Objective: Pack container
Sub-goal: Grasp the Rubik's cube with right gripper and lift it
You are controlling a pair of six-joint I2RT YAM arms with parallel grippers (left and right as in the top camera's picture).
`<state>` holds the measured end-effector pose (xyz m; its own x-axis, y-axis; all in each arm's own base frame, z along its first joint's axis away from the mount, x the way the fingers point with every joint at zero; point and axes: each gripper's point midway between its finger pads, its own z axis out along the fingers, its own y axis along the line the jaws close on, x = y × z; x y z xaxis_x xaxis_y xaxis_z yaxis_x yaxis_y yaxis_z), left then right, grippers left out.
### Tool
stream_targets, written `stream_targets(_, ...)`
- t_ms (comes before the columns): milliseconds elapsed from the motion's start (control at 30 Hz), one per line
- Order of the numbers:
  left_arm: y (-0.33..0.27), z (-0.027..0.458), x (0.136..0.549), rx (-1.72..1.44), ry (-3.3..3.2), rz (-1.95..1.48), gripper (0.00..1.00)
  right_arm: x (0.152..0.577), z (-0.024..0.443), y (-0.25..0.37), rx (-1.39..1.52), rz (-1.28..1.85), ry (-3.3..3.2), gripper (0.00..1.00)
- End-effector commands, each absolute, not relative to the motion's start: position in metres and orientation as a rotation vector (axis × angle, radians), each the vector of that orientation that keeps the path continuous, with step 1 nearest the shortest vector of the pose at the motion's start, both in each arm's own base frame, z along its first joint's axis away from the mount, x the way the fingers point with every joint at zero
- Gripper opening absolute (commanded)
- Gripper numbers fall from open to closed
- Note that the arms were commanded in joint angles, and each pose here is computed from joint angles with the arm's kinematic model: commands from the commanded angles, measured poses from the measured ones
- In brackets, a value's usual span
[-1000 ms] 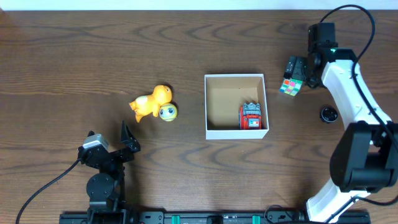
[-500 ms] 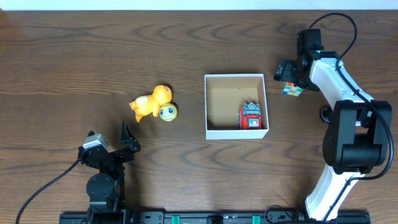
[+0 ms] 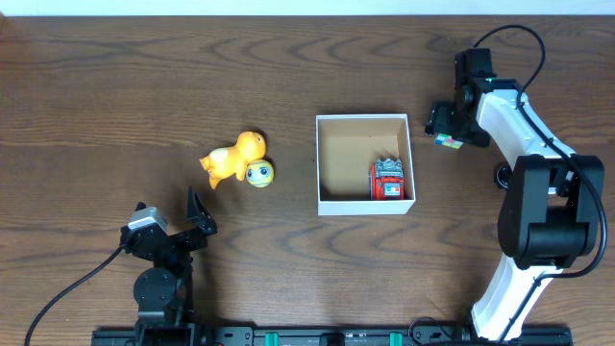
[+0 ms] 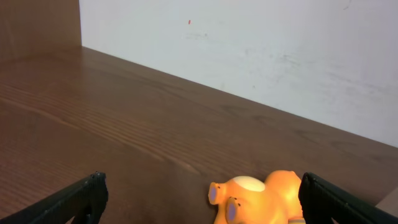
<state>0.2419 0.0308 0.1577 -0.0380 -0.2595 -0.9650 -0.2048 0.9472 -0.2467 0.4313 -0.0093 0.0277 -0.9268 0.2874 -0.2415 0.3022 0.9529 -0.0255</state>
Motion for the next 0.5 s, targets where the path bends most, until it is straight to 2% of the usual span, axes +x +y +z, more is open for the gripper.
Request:
stream_targets(0, 0.032, 0.141, 0.241, -0.356, 1.671, -0.018, 0.98, 0.428, 0.024, -0.007, 0.430, -0.094, 2.886, 0.82)
stream_targets(200, 0.032, 0.141, 0.241, -0.356, 1.671, -0.018, 0.98, 0.440, 0.027, -0.007, 0.428, -0.087, 2.839, 0.76)
stream_targets(467, 0.032, 0.141, 0.241, -0.356, 1.671, -0.018, 0.98, 0.447, 0.025, -0.012, 0.444, -0.115, 2.804, 0.77)
